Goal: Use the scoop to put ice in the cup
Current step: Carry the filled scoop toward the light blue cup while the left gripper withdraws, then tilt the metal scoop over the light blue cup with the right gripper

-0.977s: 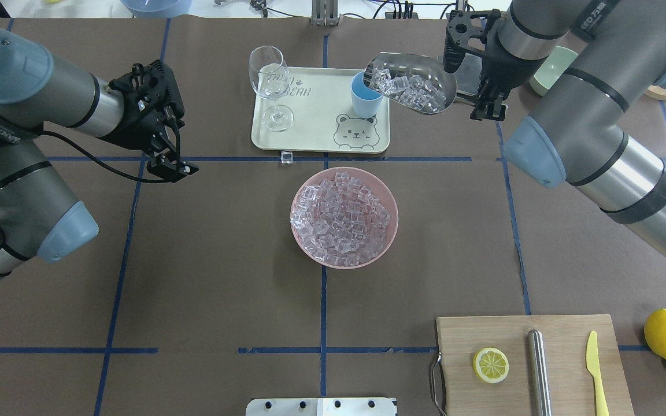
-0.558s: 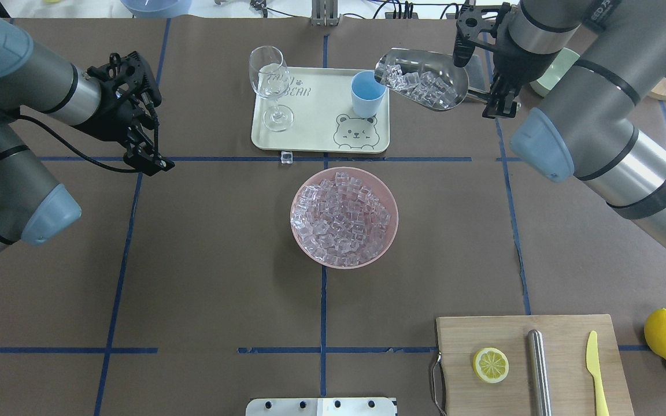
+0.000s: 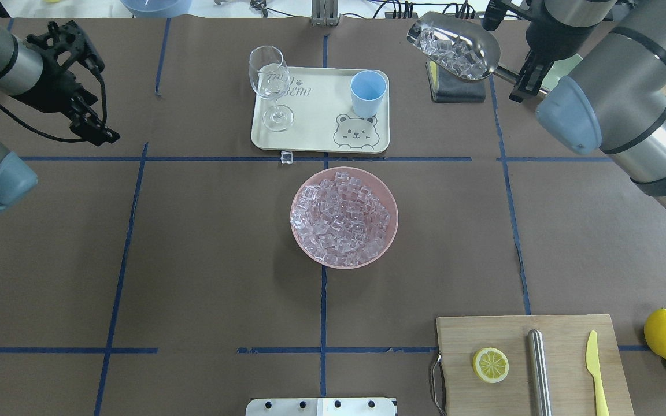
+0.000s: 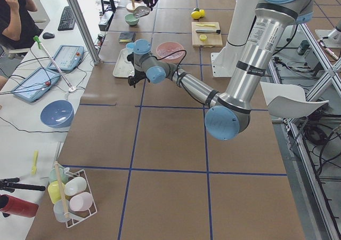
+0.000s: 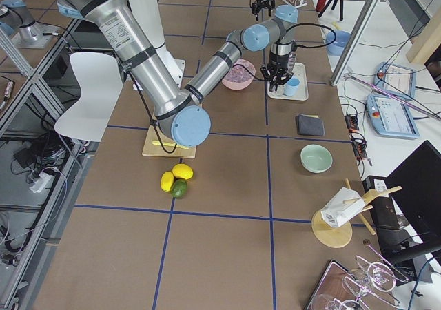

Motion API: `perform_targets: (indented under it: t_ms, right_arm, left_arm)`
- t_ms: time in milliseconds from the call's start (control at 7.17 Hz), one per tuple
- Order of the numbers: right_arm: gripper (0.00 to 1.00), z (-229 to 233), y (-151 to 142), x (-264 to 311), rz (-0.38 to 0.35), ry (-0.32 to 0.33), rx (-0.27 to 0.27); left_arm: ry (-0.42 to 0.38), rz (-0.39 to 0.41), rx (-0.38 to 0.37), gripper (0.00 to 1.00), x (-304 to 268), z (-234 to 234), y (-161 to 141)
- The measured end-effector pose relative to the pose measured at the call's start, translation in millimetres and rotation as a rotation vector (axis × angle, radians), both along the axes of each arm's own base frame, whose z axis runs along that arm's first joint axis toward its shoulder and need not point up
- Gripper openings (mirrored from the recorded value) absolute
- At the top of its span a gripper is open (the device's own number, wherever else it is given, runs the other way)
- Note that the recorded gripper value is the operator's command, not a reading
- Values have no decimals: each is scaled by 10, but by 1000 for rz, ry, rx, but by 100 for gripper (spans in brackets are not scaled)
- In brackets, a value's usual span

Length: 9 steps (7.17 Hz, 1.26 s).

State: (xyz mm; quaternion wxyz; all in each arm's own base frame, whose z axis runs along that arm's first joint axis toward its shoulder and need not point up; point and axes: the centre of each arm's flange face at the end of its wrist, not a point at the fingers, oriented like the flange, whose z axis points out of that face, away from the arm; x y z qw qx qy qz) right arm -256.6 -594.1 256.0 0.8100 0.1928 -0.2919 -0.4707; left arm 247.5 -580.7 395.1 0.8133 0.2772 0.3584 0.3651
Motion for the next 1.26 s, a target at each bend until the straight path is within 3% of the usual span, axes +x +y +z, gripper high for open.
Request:
perform_targets:
  t_ms: [419,977,1256]
  right_arm:
    - [0,287,-164,-184,13,49,-89]
    - [0,202,-434,-927,-33,169,-148]
    - [0,-33,-568,-1322,-56,271,-173]
  left_arm:
    - [-40,-69,-78,100,-443,435,-200]
    - [-41,-87,-81,100,-647,536,-208]
    - [-44,-78,-67,100,-657,538,-201]
